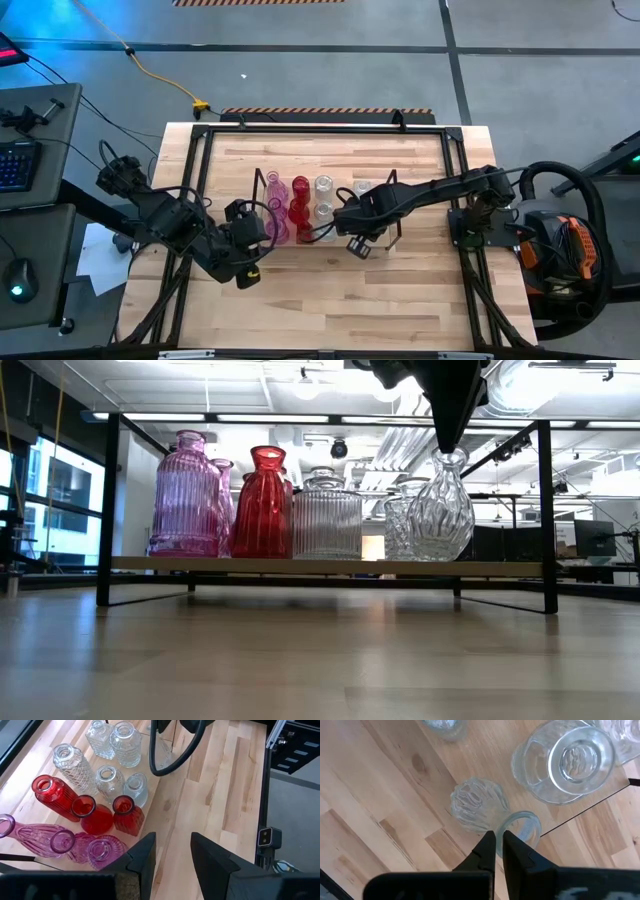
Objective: Sort vases onto shelf
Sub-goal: Put the transparent vase aligned with the other transparent vases on the shelf
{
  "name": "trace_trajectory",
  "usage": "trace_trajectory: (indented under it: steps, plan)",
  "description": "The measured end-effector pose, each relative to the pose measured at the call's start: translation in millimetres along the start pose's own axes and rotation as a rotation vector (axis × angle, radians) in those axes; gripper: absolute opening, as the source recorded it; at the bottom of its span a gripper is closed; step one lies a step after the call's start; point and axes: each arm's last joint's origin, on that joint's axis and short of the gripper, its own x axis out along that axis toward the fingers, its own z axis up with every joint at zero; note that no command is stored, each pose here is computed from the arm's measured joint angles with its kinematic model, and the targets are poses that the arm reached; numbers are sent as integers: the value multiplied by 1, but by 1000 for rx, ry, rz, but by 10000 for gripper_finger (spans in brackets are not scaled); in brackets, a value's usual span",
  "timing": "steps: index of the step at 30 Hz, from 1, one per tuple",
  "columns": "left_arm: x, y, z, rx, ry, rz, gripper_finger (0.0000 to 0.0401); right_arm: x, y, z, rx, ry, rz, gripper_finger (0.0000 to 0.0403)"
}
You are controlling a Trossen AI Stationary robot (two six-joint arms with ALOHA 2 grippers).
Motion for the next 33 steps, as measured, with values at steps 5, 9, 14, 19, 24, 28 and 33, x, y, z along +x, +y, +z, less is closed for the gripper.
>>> trace_trajectory:
  steps: [5,9,14,19,24,28,33]
  plan:
    - [0,0,0,2,0,-1,115,0,1,-1,-19,-2,-1,0]
    - [0,0,0,2,-2,1,115,0,0,-1,-23,0,-11,0]
    - [0,0,0,7,-2,1,115,0,0,-1,-34,-6,-18,0]
    - [0,0,0,7,-1,2,115,0,0,-1,-42,-13,-30,0]
    - [0,0,0,8,-2,1,115,0,0,0,-41,-17,-29,0]
    - [0,0,0,8,-2,2,115,0,3,2,-37,-26,22,0]
    - [0,0,0,8,-2,2,115,0,8,5,-33,-47,76,0]
